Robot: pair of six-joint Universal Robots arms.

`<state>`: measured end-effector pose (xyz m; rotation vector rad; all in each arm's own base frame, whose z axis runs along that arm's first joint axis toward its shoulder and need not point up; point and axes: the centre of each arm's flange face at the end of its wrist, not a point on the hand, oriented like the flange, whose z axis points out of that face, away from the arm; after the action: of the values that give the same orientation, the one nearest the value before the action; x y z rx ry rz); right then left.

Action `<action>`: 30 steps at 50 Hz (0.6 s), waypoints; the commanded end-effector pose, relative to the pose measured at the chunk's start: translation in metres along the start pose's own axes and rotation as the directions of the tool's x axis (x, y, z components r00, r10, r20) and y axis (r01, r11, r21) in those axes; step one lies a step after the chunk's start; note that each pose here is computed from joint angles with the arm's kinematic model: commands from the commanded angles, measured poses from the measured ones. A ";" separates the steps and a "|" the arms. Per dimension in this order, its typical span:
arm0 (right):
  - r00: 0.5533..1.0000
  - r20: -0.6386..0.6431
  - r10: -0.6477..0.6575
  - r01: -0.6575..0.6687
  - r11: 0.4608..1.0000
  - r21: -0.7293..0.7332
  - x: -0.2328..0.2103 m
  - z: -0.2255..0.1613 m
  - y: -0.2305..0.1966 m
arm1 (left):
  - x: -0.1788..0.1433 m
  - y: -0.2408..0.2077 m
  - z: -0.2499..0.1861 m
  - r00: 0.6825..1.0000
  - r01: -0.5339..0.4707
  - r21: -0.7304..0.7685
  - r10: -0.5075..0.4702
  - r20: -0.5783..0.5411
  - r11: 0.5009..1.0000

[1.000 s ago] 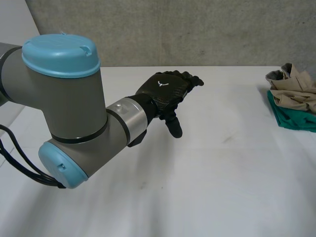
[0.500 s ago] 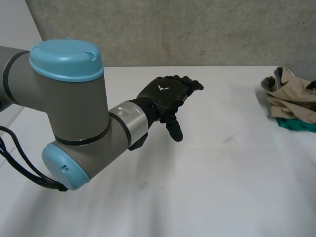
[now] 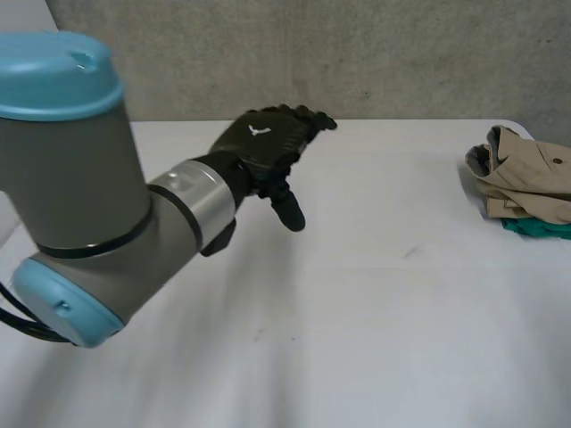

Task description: Fold the laundry.

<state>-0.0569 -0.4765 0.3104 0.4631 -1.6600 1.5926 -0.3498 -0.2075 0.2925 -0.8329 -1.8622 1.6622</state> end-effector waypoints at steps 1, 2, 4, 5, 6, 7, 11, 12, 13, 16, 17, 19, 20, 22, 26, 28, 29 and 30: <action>0.974 0.004 0.225 -0.220 0.949 0.228 0.004 -0.034 -0.100 | -0.017 -0.019 -0.016 0.998 0.003 0.051 -0.006 0.067 0.999; 0.965 0.030 0.261 -0.260 0.933 0.248 0.001 -0.043 -0.113 | -0.019 -0.021 -0.018 0.997 0.003 0.059 -0.007 0.080 0.998; 0.933 0.115 0.340 -0.359 0.893 0.270 -0.013 -0.066 -0.138 | -0.029 -0.028 -0.024 0.991 0.011 0.091 -0.023 0.131 0.996; 0.919 0.152 0.365 -0.393 0.879 0.269 -0.020 -0.075 -0.145 | -0.032 -0.031 -0.026 0.988 0.012 0.104 -0.027 0.151 0.994; 0.885 0.230 0.406 -0.458 0.848 0.266 -0.034 -0.098 -0.162 | -0.038 -0.033 -0.029 0.984 0.013 0.118 -0.034 0.176 0.993; 0.864 0.274 0.421 -0.489 0.832 0.263 -0.041 -0.113 -0.171 | -0.045 -0.036 -0.032 0.977 0.013 0.137 -0.042 0.209 0.990; 0.780 0.445 0.439 -0.575 0.784 0.234 -0.072 -0.179 -0.201 | -0.062 -0.040 -0.040 0.959 0.004 0.172 -0.052 0.280 0.985; 0.762 0.484 0.431 -0.582 0.784 0.217 -0.083 -0.194 -0.203 | -0.065 -0.040 -0.042 0.955 0.003 0.173 -0.054 0.292 0.985; 0.737 0.536 0.412 -0.581 0.791 0.191 -0.099 -0.216 -0.204 | -0.071 -0.038 -0.045 0.948 0.003 0.170 -0.056 0.313 0.986; 0.686 0.621 0.379 -0.577 0.804 0.147 -0.127 -0.249 -0.203 | -0.080 -0.032 -0.049 0.938 0.008 0.152 -0.060 0.341 0.988; 0.655 0.666 0.358 -0.573 0.809 0.128 -0.143 -0.271 -0.203 | -0.084 -0.026 -0.052 0.934 0.014 0.135 -0.061 0.353 0.991; 0.624 0.703 0.342 -0.574 0.811 0.116 -0.154 -0.290 -0.202 | -0.087 -0.019 -0.055 0.929 0.020 0.119 -0.062 0.366 0.993; 0.609 0.721 0.330 -0.570 0.814 0.110 -0.162 -0.305 -0.200 | -0.090 -0.016 -0.057 0.923 0.023 0.112 -0.064 0.378 0.993; 0.604 0.728 0.325 -0.564 0.820 0.102 -0.170 -0.314 -0.196 | -0.093 -0.010 -0.059 0.919 0.027 0.102 -0.065 0.388 0.994; 0.629 0.695 0.347 -0.559 0.824 0.095 -0.175 -0.315 -0.188 | -0.096 -0.001 -0.061 0.913 0.031 0.091 -0.065 0.402 0.995; 0.642 0.676 0.362 -0.565 0.819 0.098 -0.176 -0.314 -0.186 | -0.096 0.001 -0.062 0.913 0.029 0.091 -0.064 0.402 0.995; 0.646 0.669 0.366 -0.567 0.818 0.100 -0.175 -0.312 -0.186 | -0.096 0.001 -0.062 0.913 0.030 0.089 -0.064 0.402 0.996; 0.651 0.664 0.368 -0.569 0.816 0.105 -0.175 -0.312 -0.187 | -0.096 0.002 -0.062 0.913 0.030 0.089 -0.064 0.404 0.996</action>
<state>0.2792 -0.2442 0.2857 0.9244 -2.1961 2.2796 -0.2416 -0.2355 0.3078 -0.4247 -2.0328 1.9836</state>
